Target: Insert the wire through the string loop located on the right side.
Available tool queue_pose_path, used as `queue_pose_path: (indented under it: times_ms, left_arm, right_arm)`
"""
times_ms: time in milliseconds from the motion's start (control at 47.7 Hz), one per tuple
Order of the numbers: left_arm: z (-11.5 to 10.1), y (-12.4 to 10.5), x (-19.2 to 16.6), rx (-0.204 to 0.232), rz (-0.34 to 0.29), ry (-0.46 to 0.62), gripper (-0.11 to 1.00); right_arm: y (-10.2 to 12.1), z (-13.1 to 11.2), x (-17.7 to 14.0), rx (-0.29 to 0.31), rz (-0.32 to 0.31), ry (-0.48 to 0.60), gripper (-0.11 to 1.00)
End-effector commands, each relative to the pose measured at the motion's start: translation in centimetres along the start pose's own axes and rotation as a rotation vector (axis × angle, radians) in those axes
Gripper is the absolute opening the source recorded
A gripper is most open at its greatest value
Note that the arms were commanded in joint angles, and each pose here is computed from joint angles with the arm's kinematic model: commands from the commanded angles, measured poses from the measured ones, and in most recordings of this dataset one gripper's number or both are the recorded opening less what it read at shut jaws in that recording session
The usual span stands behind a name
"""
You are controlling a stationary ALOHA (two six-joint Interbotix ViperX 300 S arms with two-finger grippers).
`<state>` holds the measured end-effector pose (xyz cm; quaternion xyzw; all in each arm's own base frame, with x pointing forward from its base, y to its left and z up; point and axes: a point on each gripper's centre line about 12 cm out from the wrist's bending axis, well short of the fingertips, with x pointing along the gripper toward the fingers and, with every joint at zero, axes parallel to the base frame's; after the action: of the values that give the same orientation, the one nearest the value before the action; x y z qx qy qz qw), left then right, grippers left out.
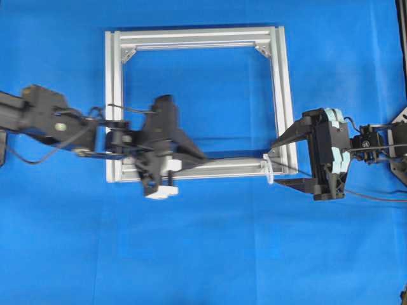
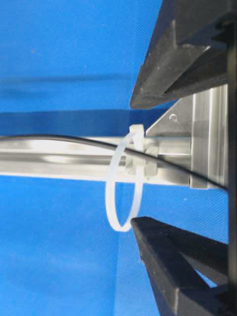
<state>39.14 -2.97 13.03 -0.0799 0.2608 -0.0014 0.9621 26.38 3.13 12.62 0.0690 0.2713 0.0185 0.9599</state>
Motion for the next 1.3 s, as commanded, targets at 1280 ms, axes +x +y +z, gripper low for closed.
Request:
queue_pose_path:
  times_ms: [1280]
  left_arm:
    - [-8.2,0.0,-14.1,0.034,-0.065,0.051,0.39]
  right_arm:
    - [0.3,1.0,0.0,-0.003,0.010,-0.025,0.94]
